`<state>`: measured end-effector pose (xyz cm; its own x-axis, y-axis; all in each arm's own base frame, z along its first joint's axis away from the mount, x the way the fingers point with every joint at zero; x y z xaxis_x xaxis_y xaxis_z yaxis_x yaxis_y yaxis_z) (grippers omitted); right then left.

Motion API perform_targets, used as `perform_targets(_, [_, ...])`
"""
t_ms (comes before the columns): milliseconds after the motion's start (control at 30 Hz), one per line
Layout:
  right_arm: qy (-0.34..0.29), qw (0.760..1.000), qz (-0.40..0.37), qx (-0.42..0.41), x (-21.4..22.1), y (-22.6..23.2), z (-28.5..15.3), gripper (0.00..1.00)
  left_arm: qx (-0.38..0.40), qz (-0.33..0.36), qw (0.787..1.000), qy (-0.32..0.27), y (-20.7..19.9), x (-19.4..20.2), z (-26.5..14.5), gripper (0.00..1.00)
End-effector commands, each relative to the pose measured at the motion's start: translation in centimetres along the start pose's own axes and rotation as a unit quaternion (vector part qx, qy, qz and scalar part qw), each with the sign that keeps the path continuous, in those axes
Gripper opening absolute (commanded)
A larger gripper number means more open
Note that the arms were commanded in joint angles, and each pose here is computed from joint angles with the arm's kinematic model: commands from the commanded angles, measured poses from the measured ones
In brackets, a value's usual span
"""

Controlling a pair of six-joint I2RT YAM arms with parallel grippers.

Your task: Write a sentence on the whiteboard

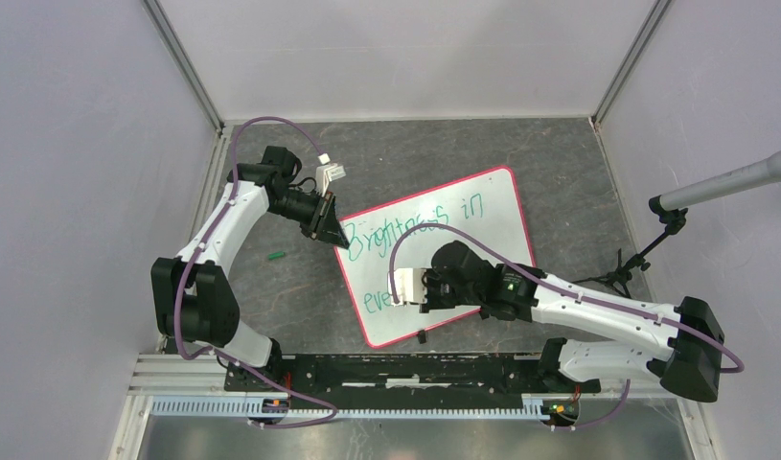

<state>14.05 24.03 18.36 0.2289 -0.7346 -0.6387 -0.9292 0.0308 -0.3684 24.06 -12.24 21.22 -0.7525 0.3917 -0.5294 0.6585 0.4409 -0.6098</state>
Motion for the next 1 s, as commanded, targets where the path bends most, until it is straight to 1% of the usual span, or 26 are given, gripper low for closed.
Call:
perform_targets(0, [0.016,0.998,0.011,0.053,-0.1,-2.2,-0.9,0.0,-0.024,0.014,0.999,0.026,0.9,0.1,1.0,0.02])
perform_targets(200, [0.013,0.997,0.021,0.072,-0.5,-3.5,-1.3,0.0,-0.024,0.016,0.999,0.026,0.9,0.2,1.0,0.02])
perform_targets(333, [0.015,0.997,0.019,0.067,-0.4,-3.5,-1.2,0.0,-0.024,0.015,0.999,0.026,0.9,0.2,1.0,0.02])
perform_targets(533, [0.024,0.999,0.016,0.04,0.5,-2.4,-0.7,0.0,-0.023,0.016,0.999,0.027,0.9,0.2,1.1,0.02])
perform_targets(967, [0.03,0.998,-0.008,-0.047,1.6,0.7,-0.2,0.0,-0.023,0.016,0.999,0.028,1.1,0.2,1.1,0.02])
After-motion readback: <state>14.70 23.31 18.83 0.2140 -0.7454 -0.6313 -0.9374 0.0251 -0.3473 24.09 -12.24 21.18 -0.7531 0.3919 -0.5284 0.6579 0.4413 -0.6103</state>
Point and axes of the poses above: each gripper's point midway between its finger pads, its own z axis out along the fingers, its own y axis along the line the jaws close on, x = y × z, the point moved 6 cm from there along -z, back along the fingers, and after that the axes turned 1 degree about z, right-handed, at the moved point
